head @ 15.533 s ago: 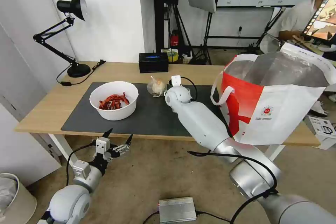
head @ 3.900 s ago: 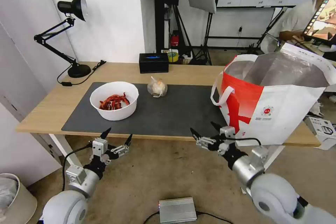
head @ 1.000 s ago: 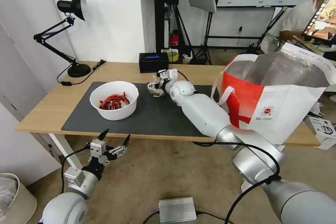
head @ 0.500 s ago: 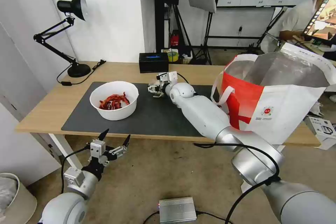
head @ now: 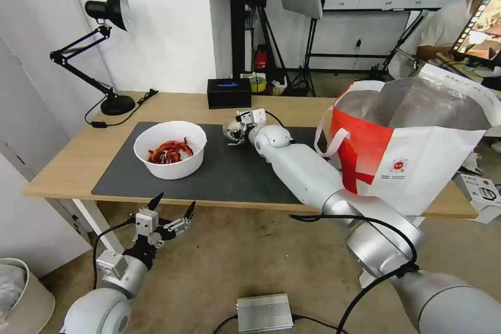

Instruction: Pick up the trash from the table and place it into the takeout bag.

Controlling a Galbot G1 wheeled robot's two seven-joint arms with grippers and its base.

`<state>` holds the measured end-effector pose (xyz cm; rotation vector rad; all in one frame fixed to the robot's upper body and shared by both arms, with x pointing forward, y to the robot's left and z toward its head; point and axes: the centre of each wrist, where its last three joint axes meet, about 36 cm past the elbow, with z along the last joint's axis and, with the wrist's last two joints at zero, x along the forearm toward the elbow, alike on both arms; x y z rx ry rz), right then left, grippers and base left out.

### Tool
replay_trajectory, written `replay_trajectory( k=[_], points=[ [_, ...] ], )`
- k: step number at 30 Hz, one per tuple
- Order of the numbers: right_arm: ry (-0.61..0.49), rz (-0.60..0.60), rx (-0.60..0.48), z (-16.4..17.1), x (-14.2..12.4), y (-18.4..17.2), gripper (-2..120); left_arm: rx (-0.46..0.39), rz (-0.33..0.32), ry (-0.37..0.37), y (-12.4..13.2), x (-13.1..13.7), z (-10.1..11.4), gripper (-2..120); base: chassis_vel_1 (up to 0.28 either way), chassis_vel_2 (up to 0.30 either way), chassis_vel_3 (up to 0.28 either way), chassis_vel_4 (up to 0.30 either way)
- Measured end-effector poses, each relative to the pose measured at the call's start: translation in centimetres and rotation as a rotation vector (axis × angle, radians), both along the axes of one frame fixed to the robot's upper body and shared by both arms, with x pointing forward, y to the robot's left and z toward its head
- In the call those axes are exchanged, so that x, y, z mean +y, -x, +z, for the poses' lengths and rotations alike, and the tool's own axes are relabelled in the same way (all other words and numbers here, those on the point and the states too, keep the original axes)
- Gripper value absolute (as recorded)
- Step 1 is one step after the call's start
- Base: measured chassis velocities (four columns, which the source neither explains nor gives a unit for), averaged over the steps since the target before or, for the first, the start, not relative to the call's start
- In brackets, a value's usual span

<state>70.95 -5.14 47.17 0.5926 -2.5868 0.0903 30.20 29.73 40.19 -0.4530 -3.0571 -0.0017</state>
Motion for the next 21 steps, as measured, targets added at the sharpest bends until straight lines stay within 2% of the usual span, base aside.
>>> replay_trajectory(
  k=[1, 4, 6, 11, 14, 21],
  points=[
    [0.000, 0.000, 0.000, 0.0, 0.0, 0.0, 45, 0.000, 0.000, 0.000, 0.0, 0.0, 0.0, 100, 0.000, 0.000, 0.000, 0.000],
    [0.002, -0.003, -0.003, 0.3, -0.2, 0.2, 28, -0.003, 0.000, 0.001, -0.1, 0.0, 0.1, 100, 0.000, 0.000, 0.000, 0.000],
    [0.003, -0.004, -0.006, 0.4, -0.2, 0.3, 25, -0.004, 0.000, 0.002, -0.1, 0.0, 0.1, 100, 0.000, 0.000, 0.000, 0.000],
    [0.009, -0.032, -0.019, 1.6, -0.2, 1.7, 7, -0.006, 0.001, -0.001, -0.1, 0.1, 0.2, 100, 0.000, 0.000, 0.000, 0.000],
    [0.012, -0.047, -0.035, 2.2, -0.6, 2.4, 3, -0.007, 0.002, -0.005, -0.1, 0.2, 0.3, 100, 0.000, 0.000, 0.000, 0.000],
    [0.042, -0.074, -0.083, 3.0, -2.8, 4.5, 3, -0.012, 0.005, 0.000, -0.2, 0.1, 0.4, 100, 0.000, 0.000, 0.000, 0.000]
  ],
)
